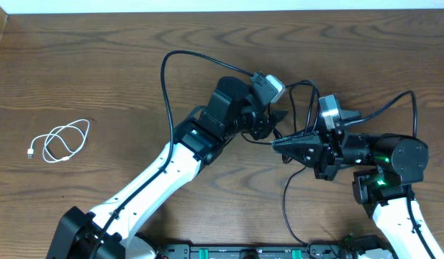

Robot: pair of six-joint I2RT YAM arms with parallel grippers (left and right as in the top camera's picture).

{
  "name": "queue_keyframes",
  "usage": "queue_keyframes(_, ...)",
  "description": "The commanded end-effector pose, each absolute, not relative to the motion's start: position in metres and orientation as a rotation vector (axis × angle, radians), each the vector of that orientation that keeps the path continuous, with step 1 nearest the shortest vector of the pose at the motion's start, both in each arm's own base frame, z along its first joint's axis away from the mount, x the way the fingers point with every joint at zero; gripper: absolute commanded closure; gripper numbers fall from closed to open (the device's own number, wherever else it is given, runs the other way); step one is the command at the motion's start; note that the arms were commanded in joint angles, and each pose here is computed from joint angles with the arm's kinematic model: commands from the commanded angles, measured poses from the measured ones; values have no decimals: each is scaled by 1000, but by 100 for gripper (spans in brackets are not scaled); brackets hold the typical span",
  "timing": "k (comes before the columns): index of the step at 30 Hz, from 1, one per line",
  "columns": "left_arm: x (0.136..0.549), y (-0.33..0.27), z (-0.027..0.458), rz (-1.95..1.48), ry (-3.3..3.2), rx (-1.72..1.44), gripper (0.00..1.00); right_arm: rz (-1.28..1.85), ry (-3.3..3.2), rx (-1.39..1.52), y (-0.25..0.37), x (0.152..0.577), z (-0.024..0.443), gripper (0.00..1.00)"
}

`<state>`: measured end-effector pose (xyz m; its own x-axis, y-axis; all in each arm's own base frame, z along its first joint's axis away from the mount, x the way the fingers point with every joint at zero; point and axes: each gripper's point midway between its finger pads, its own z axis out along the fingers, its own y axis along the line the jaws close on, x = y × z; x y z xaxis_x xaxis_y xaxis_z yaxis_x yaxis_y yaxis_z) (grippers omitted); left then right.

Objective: Untangle cables
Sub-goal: 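Grasp a black cable with the right gripper and pull it rightward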

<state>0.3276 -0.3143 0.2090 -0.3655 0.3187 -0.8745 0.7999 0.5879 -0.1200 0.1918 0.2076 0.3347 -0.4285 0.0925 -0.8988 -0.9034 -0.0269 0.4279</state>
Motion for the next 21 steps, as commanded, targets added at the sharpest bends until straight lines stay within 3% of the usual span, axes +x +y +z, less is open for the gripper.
queue_keyframes(1,362,-285,212,-420,1955,739,37,1599,1451,-881,208,189,341,99)
queue_keyframes(4,399,-218,216,32,1975,455,36,1614,1430,-878,207,184,350,99)
queue_keyframes(8,413,-149,223,372,1967,227,36,1599,1346,-925,205,171,367,99)
queue_keyframes(15,422,-106,219,468,2002,141,36,1591,1374,-900,198,176,366,99)
queue_keyframes(21,418,-130,204,340,2058,256,36,1585,1377,-893,197,178,365,99)
